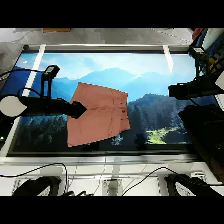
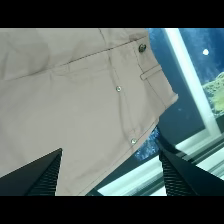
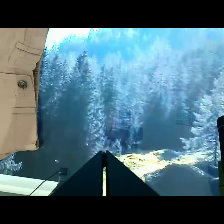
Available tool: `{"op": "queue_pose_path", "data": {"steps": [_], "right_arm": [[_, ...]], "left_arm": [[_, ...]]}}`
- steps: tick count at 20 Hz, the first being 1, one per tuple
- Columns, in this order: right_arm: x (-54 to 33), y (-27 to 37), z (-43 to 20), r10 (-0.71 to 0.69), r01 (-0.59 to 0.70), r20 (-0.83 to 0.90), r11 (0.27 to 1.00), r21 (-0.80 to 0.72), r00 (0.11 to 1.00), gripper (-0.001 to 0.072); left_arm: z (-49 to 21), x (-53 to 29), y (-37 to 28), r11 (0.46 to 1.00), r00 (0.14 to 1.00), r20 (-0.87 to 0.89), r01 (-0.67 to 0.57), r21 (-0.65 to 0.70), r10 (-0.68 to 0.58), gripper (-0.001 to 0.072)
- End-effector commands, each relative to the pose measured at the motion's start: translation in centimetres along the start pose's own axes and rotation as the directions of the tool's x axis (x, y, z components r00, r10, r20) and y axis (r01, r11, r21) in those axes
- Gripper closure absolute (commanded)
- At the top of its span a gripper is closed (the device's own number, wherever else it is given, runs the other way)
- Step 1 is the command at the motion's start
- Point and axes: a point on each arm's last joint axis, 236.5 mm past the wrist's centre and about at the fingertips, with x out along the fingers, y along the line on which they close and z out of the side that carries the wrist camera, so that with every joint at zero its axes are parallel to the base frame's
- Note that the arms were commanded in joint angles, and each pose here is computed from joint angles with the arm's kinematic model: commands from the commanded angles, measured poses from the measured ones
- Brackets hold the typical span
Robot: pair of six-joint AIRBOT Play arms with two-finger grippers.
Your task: Fold the clothes and pants, and hang the long-sleeved shirts on hangers.
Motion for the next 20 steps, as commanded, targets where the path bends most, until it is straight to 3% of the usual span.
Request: {"op": "queue_pose_path", "data": {"steps": [1,16,20], "right_arm": [[0.0,0.1,0.0,0.001,-0.001,0.0,1.0,-0.001,1.0,0.0691],[0.0,0.0,1.1,-0.001,0.002,0.045,1.0,-0.013,0.999,0.0691],[0.5,-0.7,-1.4,-0.029,0.008,-0.054,0.937,-0.348,0.998,0.0691]], "left_arm": [[0.1,0.0,0.0,1.0,1.0,0.002,0.0,0.001,0.0,0.0011],[0.1,0.0,-0.1,1.0,1.0,0.005,0.003,0.0,-0.003,0.0011],[0.3,-0.1,0.0,1.0,1.0,0.013,0.001,0.001,-0.001,0.001]]}}
